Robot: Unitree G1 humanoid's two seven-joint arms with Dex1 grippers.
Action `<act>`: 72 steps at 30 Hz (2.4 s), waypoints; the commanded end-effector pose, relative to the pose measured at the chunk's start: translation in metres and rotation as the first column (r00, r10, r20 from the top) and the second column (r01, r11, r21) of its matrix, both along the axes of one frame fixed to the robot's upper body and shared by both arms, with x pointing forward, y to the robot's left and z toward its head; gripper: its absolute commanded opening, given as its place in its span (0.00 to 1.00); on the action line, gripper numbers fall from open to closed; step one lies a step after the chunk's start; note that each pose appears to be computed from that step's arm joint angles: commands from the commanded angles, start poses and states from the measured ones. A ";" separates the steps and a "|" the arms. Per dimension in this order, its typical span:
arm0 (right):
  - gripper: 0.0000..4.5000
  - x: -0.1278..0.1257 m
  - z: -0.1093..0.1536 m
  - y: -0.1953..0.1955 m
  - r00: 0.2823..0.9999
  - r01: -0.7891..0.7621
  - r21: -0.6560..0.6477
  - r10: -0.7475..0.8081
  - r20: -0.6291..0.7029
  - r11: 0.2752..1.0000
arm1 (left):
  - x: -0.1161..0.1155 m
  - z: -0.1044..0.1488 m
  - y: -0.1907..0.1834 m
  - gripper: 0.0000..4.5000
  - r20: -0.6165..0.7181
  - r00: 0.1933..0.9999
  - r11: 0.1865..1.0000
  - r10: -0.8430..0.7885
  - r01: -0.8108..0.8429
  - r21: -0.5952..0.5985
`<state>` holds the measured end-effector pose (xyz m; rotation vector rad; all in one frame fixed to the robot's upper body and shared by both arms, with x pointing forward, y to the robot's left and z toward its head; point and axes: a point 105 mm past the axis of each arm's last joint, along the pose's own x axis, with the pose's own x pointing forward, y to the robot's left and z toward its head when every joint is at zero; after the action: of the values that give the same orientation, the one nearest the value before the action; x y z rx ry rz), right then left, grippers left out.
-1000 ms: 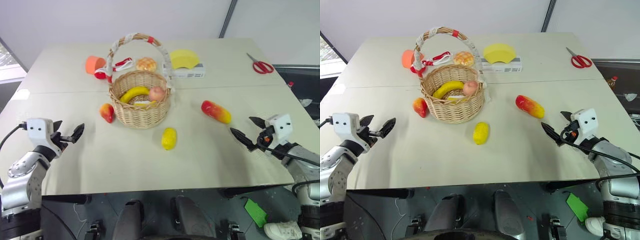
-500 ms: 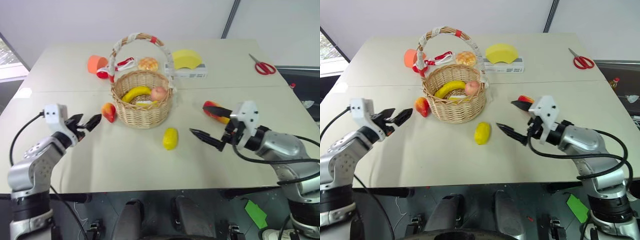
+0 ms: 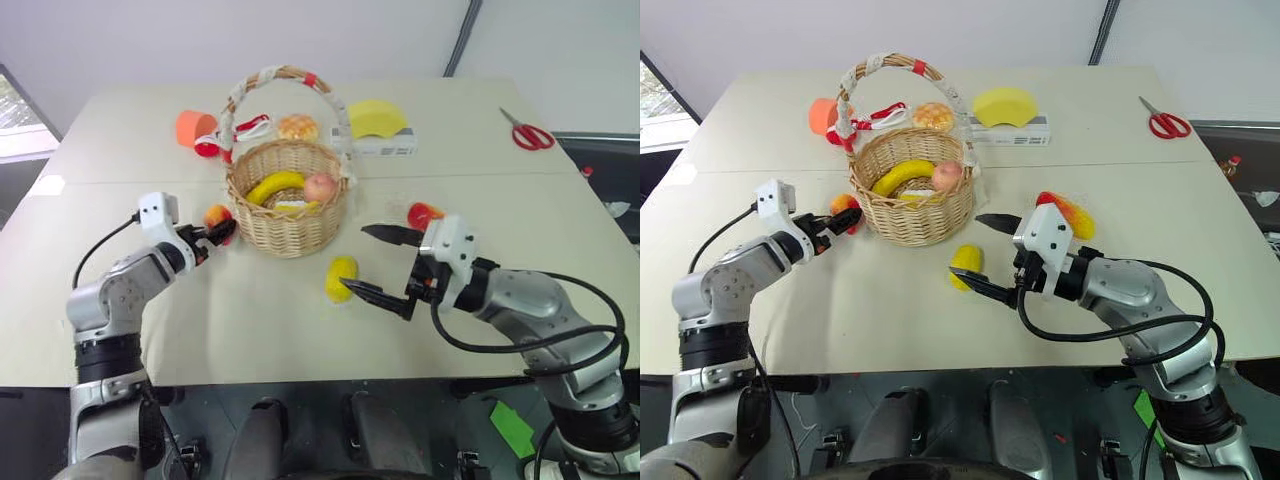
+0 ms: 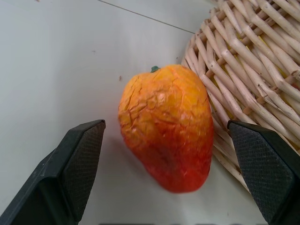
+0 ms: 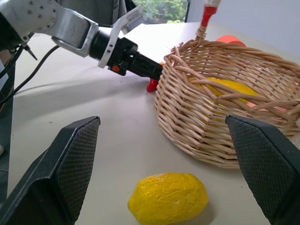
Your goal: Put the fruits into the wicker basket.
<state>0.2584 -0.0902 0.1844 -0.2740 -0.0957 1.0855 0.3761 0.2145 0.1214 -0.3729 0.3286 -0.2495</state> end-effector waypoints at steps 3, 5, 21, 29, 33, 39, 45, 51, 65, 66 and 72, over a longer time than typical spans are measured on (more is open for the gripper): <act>1.00 -0.007 0.009 0.008 0.998 -0.026 0.015 0.025 0.060 1.000 | 0.007 0.005 0.000 0.87 0.020 1.000 0.999 0.007 -0.008 0.034; 1.00 -0.008 0.009 0.008 0.998 -0.025 0.014 0.025 0.062 1.000 | 0.008 0.006 0.001 0.69 0.024 1.000 0.999 0.013 -0.014 0.037; 1.00 0.001 0.021 0.006 0.995 -0.015 0.000 0.015 0.096 1.000 | -0.051 0.113 -0.010 0.49 0.428 0.858 0.958 -0.285 0.239 0.158; 1.00 0.010 0.019 0.008 0.996 -0.017 0.000 0.017 0.084 1.000 | -0.009 0.136 -0.104 0.49 0.363 0.786 0.837 -0.500 0.331 0.436; 1.00 0.015 0.013 0.010 1.000 0.021 0.051 -0.022 0.010 0.998 | 0.007 0.131 -0.120 0.56 0.332 0.782 0.812 -0.528 0.350 0.467; 1.00 0.026 -0.020 0.004 0.978 0.154 0.032 -0.148 -0.146 0.988 | 0.009 0.130 -0.119 0.99 0.329 0.749 0.773 -0.575 0.367 0.517; 1.00 0.037 -0.043 -0.004 0.833 0.355 0.141 -0.245 -0.496 0.924 | -0.019 0.141 -0.100 0.99 0.426 0.615 0.725 -0.664 0.390 0.567; 1.00 0.030 -0.050 -0.001 0.721 0.394 0.132 -0.217 -0.659 0.910 | -0.065 0.124 -0.069 0.99 0.394 0.528 0.650 -0.753 0.503 0.569; 1.00 0.039 -0.077 0.015 0.511 0.479 -0.028 -0.304 -0.804 0.878 | -0.112 0.065 -0.071 0.99 0.208 0.479 0.507 -0.853 0.663 0.551; 0.94 0.039 -0.077 0.016 0.507 0.481 -0.025 -0.302 -0.808 0.876 | -0.112 0.063 -0.070 1.00 0.204 0.482 0.506 -0.852 0.662 0.552; 0.39 0.038 -0.066 0.019 0.550 0.461 0.008 -0.278 -0.787 0.888 | -0.107 0.061 -0.062 1.00 0.212 0.524 0.544 -0.825 0.632 0.552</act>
<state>0.2952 -0.0692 0.1080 0.4114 0.6536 0.6602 0.2673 0.1467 0.1759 0.2849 0.0797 -1.1481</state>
